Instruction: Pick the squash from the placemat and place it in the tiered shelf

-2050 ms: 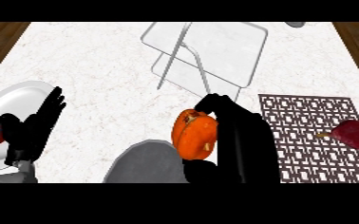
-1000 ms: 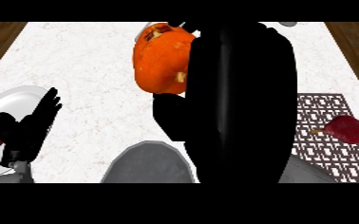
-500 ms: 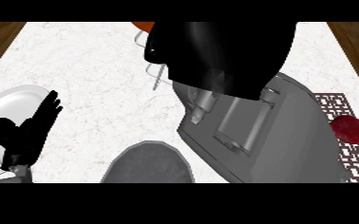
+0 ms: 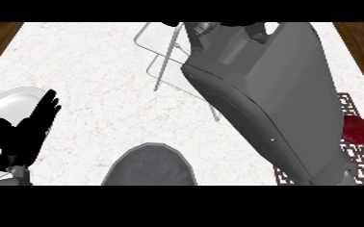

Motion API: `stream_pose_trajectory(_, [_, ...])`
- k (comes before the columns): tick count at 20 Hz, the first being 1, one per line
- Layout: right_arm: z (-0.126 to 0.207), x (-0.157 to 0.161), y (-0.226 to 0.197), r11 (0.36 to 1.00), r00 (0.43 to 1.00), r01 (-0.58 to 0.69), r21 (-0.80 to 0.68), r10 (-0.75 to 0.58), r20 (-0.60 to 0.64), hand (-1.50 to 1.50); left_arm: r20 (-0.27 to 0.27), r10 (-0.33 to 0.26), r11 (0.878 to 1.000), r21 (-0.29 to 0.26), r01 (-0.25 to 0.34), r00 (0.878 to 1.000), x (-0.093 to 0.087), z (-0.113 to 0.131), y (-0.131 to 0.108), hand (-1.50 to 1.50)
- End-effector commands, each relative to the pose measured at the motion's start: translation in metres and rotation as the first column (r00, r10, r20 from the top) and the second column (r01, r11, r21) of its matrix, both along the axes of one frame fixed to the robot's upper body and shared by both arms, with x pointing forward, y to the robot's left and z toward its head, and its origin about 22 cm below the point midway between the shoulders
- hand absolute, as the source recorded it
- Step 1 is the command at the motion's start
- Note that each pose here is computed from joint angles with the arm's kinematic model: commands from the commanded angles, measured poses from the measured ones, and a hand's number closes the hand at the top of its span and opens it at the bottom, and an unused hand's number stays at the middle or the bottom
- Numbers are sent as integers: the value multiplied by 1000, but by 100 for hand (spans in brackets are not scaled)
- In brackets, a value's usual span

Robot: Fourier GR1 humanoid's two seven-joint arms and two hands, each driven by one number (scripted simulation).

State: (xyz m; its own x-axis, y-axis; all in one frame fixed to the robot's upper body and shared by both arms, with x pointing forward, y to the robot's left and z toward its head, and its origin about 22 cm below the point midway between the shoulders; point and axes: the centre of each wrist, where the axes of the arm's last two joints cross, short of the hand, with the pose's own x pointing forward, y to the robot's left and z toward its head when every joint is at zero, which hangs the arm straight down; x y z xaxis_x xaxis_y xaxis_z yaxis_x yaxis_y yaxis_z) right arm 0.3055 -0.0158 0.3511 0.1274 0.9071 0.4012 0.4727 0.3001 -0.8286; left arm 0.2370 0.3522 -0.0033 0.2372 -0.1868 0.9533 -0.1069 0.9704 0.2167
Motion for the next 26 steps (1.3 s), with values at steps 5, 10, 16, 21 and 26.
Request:
stream_pose_trajectory(5, [-15, 35, -4, 979, 975, 189, 79, -178, -130, 150, 3, -1, 1000, -2, 1, 1000, 7, -13, -20, 0])
stream_pose_trajectory(10, [-28, 41, -38, 942, 956, 284, 179, -264, -128, -150, -7, 1, 1000, 3, -1, 1000, -6, 3, 2, 0])
stream_pose_trajectory(16, [-45, 49, -40, 966, 962, 241, 91, -226, -151, -150, -1, -1, 999, -32, 1, 1000, 3, -5, -2, 0])
stream_pose_trajectory(21, [-17, 41, -45, 962, 983, 179, 208, -166, -81, -150, -1, -17, 1000, -13, 17, 1000, 5, 3, -13, 0])
stream_pose_trajectory(26, [-22, 42, -58, 891, 984, 176, 418, -166, -60, -150, -8, -8, 1000, -18, 8, 1000, -6, 9, -14, 0])
